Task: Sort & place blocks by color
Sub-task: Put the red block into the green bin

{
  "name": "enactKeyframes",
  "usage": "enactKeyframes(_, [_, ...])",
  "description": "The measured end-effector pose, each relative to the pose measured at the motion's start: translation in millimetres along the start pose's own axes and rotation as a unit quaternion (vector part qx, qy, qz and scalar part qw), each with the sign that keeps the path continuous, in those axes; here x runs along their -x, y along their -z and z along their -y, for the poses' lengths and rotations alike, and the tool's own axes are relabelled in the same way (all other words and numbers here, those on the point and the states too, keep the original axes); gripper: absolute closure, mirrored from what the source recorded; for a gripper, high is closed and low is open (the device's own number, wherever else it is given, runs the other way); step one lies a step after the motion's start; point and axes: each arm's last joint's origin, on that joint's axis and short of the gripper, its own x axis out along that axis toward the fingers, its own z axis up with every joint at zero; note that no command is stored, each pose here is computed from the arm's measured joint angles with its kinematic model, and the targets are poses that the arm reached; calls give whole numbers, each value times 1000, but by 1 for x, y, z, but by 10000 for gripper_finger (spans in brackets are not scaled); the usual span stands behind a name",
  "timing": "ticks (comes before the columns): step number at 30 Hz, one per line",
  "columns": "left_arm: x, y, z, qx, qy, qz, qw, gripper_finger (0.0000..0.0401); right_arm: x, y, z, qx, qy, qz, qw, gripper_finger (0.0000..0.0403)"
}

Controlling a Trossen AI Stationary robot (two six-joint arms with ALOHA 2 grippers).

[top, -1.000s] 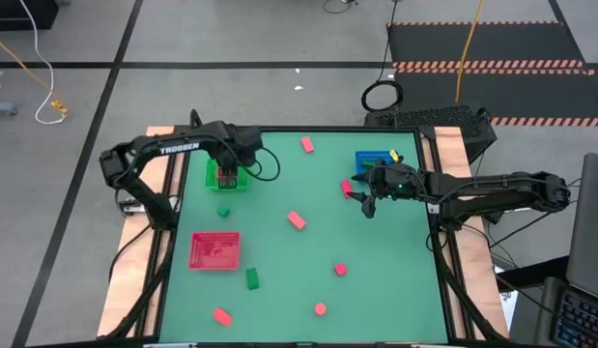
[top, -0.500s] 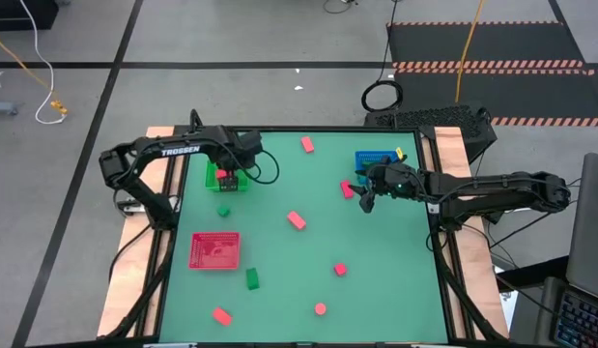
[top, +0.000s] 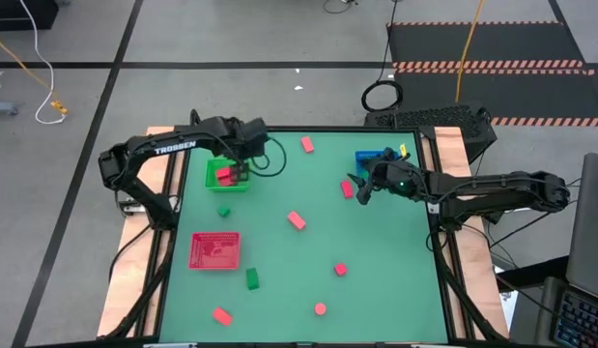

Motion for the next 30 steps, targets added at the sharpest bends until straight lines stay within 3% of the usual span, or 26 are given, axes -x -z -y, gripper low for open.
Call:
enactKeyframes(6, [17, -35, 2, 10, 66, 192, 979, 155, -9, 14, -3, -57, 11, -58, 997, 149])
enactKeyframes(15, [9, -65, 21, 27, 56, 356, 932, 167, -11, 32, -33, -50, -31, -111, 992, 149])
enactKeyframes(21, [-5, -67, 30, 32, 50, 409, 911, 167, -14, 49, -49, -46, -10, -141, 989, 149])
enactKeyframes(30, [-24, -60, 39, 50, 58, 413, 907, 167, -23, 81, -63, -26, 68, -174, 982, 149])
